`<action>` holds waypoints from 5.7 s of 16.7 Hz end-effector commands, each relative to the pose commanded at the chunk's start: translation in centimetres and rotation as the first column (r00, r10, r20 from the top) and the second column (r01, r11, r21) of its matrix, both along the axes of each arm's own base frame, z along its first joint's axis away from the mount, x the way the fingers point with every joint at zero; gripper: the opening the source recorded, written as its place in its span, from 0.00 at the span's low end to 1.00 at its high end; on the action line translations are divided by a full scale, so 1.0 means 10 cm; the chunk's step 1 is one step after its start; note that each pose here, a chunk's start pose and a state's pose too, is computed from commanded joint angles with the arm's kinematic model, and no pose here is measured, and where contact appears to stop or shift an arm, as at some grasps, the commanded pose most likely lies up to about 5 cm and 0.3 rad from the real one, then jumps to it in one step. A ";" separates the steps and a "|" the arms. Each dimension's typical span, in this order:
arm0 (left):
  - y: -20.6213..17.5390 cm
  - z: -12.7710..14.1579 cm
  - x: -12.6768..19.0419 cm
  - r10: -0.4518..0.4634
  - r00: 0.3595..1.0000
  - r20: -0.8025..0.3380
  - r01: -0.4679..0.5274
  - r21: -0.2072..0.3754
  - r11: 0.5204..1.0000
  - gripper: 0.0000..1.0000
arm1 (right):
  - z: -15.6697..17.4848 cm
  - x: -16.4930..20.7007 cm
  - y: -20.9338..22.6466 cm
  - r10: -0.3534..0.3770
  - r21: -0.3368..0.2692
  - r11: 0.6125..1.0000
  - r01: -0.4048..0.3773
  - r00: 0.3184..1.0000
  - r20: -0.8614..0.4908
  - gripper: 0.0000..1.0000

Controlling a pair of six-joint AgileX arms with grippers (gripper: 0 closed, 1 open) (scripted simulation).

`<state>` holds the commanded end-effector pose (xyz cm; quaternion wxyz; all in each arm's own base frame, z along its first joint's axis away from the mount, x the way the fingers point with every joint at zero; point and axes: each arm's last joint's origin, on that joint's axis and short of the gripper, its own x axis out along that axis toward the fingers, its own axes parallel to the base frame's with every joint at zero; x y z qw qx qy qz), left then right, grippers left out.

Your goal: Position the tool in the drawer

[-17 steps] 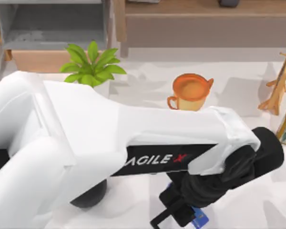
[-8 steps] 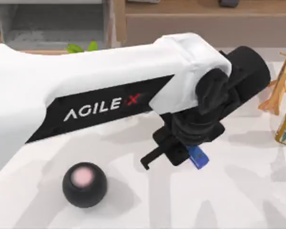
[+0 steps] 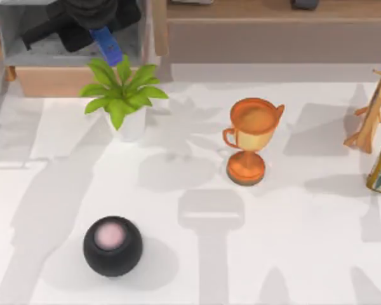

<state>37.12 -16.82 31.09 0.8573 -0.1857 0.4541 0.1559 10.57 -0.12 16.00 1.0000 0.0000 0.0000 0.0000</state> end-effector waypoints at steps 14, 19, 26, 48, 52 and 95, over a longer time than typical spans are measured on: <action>3.23 -1.11 0.88 -0.314 0.879 -0.358 0.391 0.169 0.904 0.00 | 0.00 0.00 0.00 0.000 0.000 1.000 0.000 1.000 0.000 1.00; 3.43 -1.53 0.79 -0.459 0.802 -0.381 0.496 -0.003 0.868 0.00 | 0.00 0.00 0.00 0.000 0.000 1.000 0.000 1.000 0.000 1.00; 3.41 -1.54 0.79 -0.468 0.797 -0.382 0.503 -0.009 0.864 0.00 | 0.00 0.00 0.00 0.000 0.000 1.000 0.000 1.000 0.000 1.00; 3.43 -1.65 0.80 -0.466 0.798 -0.382 0.499 -0.014 0.867 0.90 | 0.00 0.00 0.00 0.000 0.000 1.000 0.000 1.000 0.000 1.00; 3.43 -1.65 0.80 -0.466 0.798 -0.382 0.499 -0.014 0.867 1.00 | 0.00 0.00 0.00 0.000 0.000 1.000 0.000 1.000 0.000 1.00; 3.43 -2.16 -1.42 -0.731 0.524 -0.436 0.089 0.882 -0.462 1.00 | 0.00 0.00 0.00 0.000 0.000 1.000 0.000 1.000 0.000 1.00</action>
